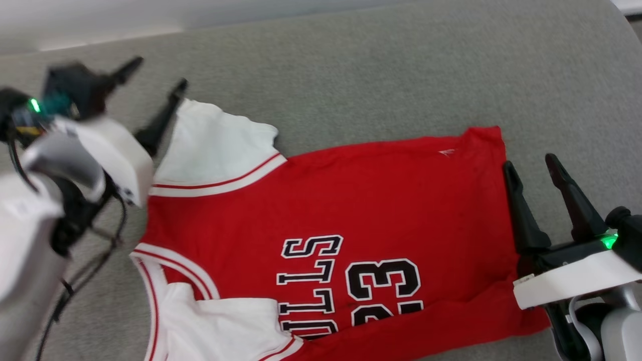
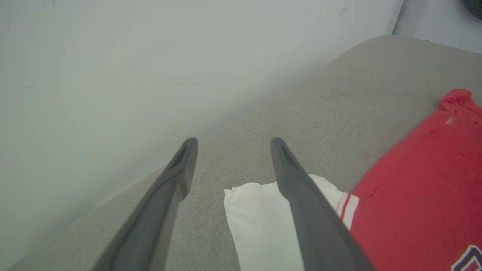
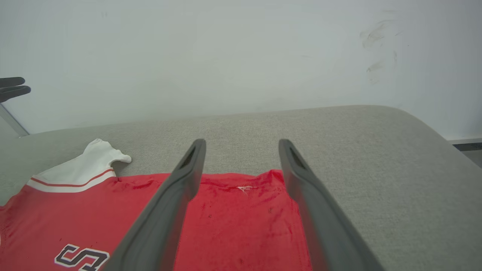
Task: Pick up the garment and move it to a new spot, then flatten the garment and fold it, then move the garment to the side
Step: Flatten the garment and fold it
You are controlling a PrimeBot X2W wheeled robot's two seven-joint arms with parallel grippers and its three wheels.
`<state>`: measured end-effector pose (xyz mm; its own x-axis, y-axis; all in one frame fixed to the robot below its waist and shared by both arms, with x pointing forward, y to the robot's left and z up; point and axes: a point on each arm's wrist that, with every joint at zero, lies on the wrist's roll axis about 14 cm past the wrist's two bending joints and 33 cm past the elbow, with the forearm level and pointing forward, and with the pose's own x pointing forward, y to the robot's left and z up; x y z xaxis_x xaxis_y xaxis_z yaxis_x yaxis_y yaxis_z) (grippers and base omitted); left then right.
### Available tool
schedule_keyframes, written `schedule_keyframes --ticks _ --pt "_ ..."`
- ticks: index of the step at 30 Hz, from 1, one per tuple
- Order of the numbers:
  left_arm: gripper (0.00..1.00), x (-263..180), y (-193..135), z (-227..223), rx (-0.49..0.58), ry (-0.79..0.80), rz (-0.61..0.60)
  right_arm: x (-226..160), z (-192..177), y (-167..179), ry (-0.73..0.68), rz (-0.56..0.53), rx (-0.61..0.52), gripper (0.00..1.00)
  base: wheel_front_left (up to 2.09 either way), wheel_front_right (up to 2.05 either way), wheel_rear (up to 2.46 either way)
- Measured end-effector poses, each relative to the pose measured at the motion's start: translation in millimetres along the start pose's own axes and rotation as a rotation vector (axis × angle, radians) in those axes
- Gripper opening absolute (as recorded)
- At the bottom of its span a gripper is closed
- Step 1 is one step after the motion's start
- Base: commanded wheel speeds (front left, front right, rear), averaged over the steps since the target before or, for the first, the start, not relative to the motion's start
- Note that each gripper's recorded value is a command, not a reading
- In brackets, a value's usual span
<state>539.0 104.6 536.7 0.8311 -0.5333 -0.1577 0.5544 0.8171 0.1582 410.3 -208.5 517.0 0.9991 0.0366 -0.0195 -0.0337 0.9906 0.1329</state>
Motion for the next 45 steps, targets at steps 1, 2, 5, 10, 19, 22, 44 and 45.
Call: schedule_keyframes --ticks 1,2,5,10,19,22,44,45 --pt "1.0 9 6 -5 -0.002 0.064 -0.007 1 -2 -1 0.001 -0.004 -0.001 1.0 0.0 0.0 0.0" --pt "1.0 18 11 -11 0.0 0.128 -0.016 1 -2 -2 0.001 -0.008 -0.001 1.0 0.0 0.0 0.0" --pt "1.0 38 16 -34 -0.075 0.334 -0.06 1 -5 -7 -0.002 -0.033 0.007 1.0 0.0 0.0 0.0" --pt "1.0 54 23 -70 -0.143 0.634 -0.105 -3 -19 -18 0.031 -0.076 0.008 1.0 0.0 0.0 0.0" --pt "1.0 60 12 -128 -0.152 0.956 -0.167 -9 -41 -37 0.085 -0.147 0.009 1.0 0.0 0.0 0.0" --pt "1.0 65 11 -138 -0.135 0.98 -0.163 -9 -44 -41 0.092 -0.159 0.009 1.0 0.0 0.0 0.0" --pt "0.0 70 -11 -143 -0.221 0.864 -0.201 -7 -48 -41 0.131 -0.136 -0.014 1.0 0.0 0.0 0.0" --pt "0.0 69 -13 -138 -0.216 0.84 -0.205 -7 -47 -41 0.141 -0.129 -0.022 1.0 0.0 0.0 0.0"
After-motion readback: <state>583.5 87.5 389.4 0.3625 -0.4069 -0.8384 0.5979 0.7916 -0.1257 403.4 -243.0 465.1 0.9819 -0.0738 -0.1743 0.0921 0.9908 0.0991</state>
